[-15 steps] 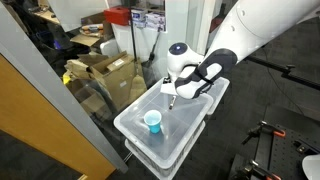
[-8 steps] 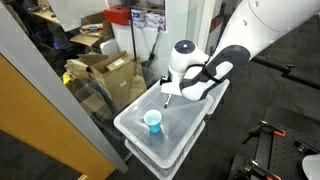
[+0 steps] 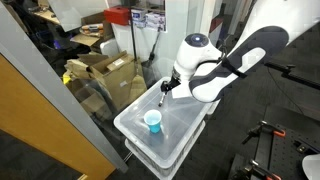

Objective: Take the marker out of the cup and put it on the table

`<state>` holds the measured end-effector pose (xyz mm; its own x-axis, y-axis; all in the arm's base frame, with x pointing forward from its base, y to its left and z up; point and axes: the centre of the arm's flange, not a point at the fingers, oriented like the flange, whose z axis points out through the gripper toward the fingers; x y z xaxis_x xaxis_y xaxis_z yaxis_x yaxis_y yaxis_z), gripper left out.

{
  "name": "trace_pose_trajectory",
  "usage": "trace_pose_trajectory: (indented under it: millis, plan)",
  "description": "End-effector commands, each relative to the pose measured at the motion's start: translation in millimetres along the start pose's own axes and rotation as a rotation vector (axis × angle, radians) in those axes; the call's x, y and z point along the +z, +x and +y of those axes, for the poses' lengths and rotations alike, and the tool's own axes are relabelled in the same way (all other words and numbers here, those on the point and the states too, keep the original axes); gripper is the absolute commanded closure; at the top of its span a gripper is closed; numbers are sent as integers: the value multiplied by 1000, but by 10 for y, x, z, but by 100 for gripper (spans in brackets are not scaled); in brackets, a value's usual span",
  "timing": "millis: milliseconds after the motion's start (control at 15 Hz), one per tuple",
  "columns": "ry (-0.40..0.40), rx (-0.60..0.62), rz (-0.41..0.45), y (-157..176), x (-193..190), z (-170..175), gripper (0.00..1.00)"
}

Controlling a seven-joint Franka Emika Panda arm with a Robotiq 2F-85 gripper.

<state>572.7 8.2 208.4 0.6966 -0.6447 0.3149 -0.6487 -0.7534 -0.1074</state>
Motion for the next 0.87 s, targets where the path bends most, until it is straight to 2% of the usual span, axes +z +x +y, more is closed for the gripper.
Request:
trace_pose_trajectory:
  millis: [0, 133, 333, 400, 800]
  plan:
    - [80, -163, -94, -117, -414, 128, 0]
    - [112, -242, -145, -188, -560, 114, 0]
    - [124, -284, -194, -219, -715, 114, 0]
    - [117, -260, -157, -268, -523, -29, 0]
    - [113, -265, -167, -271, -503, -8, 0]
